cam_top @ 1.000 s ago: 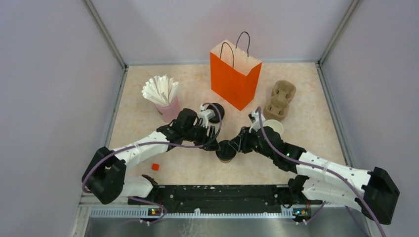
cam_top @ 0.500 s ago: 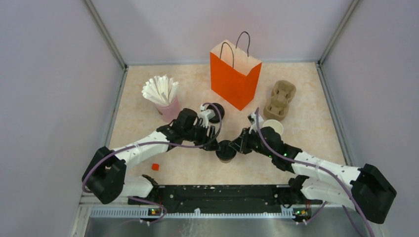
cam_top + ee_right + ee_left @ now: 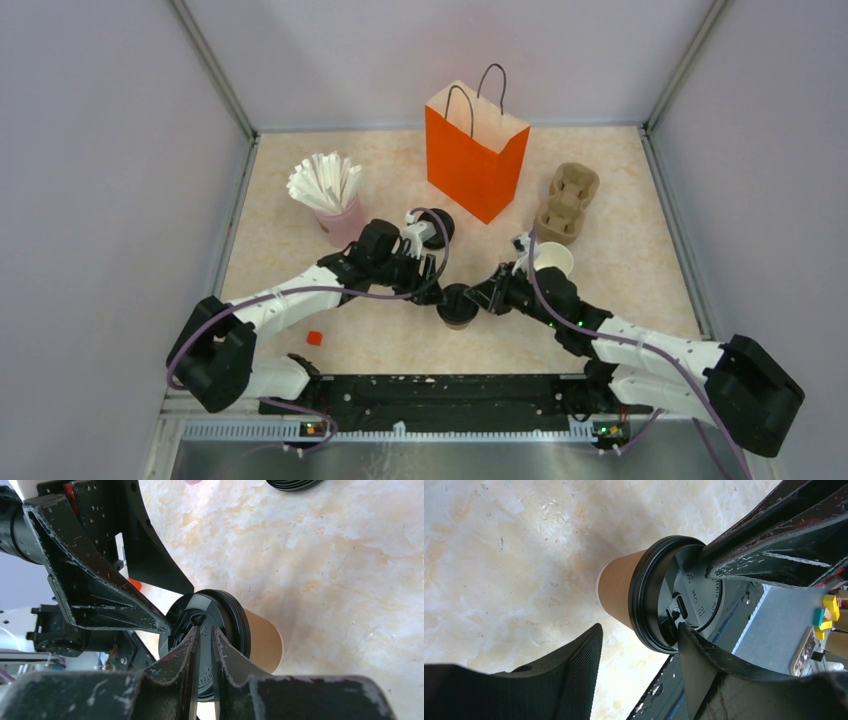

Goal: Pack the takeout coffee

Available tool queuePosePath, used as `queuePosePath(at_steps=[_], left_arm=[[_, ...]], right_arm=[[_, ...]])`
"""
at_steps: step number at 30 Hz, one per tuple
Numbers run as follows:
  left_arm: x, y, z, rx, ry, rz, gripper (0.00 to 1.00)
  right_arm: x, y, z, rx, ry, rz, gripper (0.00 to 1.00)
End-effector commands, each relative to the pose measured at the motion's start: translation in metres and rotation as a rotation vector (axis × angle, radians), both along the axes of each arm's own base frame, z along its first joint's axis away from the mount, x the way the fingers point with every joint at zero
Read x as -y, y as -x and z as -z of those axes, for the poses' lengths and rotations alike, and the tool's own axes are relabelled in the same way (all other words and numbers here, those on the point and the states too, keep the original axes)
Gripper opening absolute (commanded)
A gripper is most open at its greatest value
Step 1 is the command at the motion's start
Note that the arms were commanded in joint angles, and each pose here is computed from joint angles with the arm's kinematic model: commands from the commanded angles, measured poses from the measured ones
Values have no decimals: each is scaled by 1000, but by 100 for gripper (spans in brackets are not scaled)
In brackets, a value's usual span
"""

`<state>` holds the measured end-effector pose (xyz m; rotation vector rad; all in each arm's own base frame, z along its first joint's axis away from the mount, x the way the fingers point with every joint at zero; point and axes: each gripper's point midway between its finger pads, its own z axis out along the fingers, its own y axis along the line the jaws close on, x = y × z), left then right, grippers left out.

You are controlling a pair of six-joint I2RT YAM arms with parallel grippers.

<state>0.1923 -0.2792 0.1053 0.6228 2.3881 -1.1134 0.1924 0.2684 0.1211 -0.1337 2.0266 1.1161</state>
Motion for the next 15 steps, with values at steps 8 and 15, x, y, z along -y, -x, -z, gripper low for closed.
queuePosePath(at_steps=[8, 15], left_arm=[[-4, -10, 13, 24, -60, -20, 61], [-6, -10, 21, 9, -85, -29, 61]], right_arm=[[43, 9, 73, -163, 128, 145, 14], [43, 10, 81, -175, 137, 148, 13]])
